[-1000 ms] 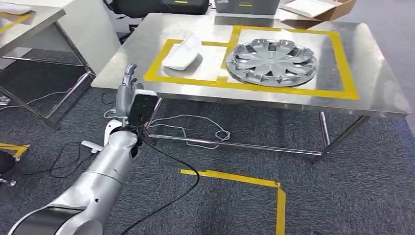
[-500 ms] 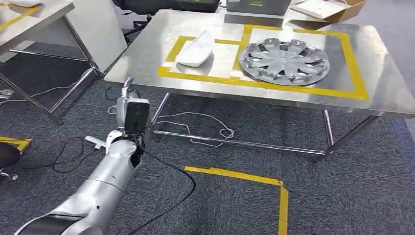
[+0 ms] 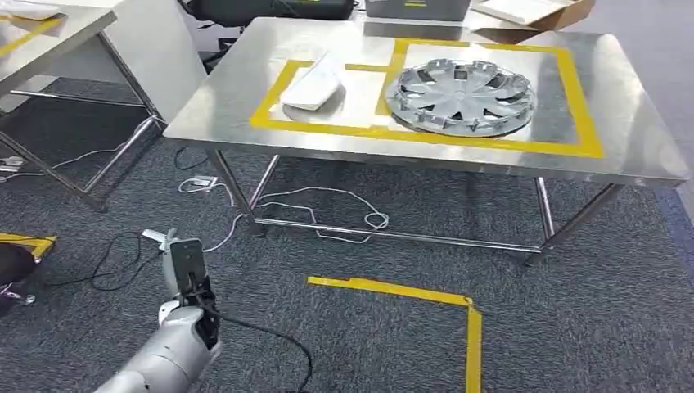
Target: Take the parts from the cabinet and place them on the table.
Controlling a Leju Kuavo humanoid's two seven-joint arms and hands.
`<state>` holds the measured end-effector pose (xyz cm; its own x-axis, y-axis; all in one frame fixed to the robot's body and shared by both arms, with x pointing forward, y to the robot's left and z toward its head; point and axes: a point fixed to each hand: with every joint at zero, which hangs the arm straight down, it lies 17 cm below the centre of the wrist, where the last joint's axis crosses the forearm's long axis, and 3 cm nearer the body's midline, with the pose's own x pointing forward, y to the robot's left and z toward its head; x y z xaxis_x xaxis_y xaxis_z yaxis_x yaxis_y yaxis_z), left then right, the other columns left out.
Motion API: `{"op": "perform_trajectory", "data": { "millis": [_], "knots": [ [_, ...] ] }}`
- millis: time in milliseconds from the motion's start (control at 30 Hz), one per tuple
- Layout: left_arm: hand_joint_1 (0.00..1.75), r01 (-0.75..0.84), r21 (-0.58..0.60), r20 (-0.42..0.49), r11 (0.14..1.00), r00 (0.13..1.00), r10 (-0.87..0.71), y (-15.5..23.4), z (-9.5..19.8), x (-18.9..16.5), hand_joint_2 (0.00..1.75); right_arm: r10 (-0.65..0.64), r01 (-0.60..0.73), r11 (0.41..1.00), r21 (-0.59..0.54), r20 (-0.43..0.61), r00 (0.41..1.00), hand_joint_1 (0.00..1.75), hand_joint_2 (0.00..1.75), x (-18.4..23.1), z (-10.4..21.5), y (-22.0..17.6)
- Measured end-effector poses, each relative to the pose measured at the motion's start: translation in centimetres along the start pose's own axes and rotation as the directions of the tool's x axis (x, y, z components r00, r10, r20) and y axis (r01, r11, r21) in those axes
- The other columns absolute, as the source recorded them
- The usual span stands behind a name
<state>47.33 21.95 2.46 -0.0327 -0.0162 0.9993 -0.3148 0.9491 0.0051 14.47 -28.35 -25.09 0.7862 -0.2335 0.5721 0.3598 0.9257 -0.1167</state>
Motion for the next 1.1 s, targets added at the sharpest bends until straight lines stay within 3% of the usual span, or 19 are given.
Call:
{"op": "perform_trajectory", "data": {
  "millis": [433, 833, 1100],
  "knots": [
    [0.0, 0.035, 0.023, -0.091, 0.999, 0.995, -0.032, 1.6, 2.4, -3.9, 0.0, -0.023, 0.023, 1.0, -0.006, -0.002, 1.0, 0.0, 0.0, 0.1, 0.0, 0.0],
    [0.0, 0.067, 0.078, -0.137, 0.995, 0.989, -0.056, 5.6, 3.7, -6.5, 0.0, -0.043, 0.043, 0.999, -0.009, -0.003, 0.999, 0.0, 0.0, 0.1, 0.0, 0.2],
    [0.0, 0.101, 0.216, -0.247, 0.971, 0.968, -0.046, 14.2, 7.4, -11.2, 0.0, -0.078, 0.078, 0.997, -0.013, -0.002, 0.997, 0.0, 0.0, 0.1, 0.1, 0.4]
  ]
}}
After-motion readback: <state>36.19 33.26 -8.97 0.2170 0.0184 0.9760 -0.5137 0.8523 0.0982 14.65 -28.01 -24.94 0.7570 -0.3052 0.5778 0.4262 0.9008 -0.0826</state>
